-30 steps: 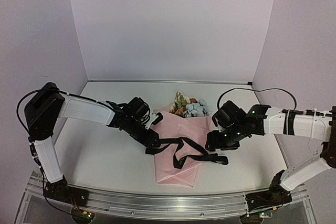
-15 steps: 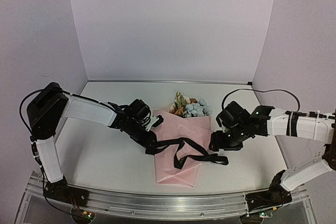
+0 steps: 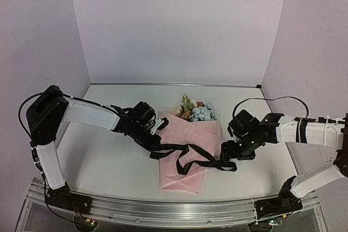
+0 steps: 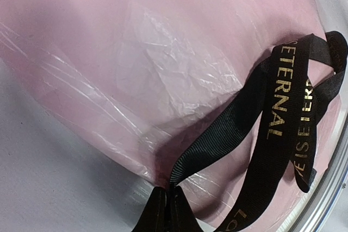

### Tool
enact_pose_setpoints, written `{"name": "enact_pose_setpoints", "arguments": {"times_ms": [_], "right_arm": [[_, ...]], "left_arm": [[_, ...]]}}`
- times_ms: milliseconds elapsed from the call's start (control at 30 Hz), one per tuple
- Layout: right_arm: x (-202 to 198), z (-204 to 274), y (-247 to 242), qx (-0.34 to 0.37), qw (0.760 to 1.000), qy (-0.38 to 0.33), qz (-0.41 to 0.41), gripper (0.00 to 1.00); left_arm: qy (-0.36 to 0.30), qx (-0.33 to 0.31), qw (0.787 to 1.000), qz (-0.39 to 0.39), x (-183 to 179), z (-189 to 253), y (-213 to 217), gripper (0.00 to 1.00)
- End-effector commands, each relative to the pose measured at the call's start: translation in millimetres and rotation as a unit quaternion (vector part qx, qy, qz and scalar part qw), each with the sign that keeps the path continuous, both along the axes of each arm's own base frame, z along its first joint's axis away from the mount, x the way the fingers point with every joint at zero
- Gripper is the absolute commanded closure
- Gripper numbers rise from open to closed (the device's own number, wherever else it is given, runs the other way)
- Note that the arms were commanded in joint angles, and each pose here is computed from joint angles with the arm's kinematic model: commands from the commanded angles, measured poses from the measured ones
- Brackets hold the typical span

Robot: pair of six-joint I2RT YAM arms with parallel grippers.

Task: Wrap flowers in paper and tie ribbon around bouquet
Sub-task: Cross the ribbon over the folded bouquet.

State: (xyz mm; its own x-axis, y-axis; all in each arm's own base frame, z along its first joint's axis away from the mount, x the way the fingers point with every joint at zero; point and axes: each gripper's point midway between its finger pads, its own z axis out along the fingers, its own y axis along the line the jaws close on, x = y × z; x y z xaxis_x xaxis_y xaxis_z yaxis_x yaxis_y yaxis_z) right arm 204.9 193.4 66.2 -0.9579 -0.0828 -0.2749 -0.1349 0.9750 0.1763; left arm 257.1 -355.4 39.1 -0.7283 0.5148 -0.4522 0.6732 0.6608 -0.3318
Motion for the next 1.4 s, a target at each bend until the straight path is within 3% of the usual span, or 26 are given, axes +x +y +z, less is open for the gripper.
{"name": "enact_pose_setpoints", "arguments": {"times_ms": [0,433,733,1000,1167,1367], "right_arm": [[-4,-13,-17,-0.030,0.999,0.009,-0.019,0.22],[-8,-34,-23,-0.051,0.997,0.036,-0.047,0.26],[-9,-38,-30,-0.063,0.996,0.036,-0.057,0.31],[-6,-42,-37,-0.079,0.994,0.035,-0.071,0.30],[-7,-47,-34,-0.077,0.993,0.048,-0.076,0.41],[-5,-47,-36,-0.079,0.992,0.042,-0.084,0.73]], "left_arm": [[-0.042,-0.029,0.999,0.002,14,39,-8,0.96],[-0.040,-0.037,0.998,0.005,11,43,-7,0.87],[-0.058,-0.031,0.998,0.019,17,47,-2,0.95],[-0.069,-0.038,0.996,0.028,19,56,0,0.94],[-0.079,-0.036,0.995,0.038,22,59,3,0.98],[-0.100,-0.028,0.992,0.068,27,64,17,1.00]]}}
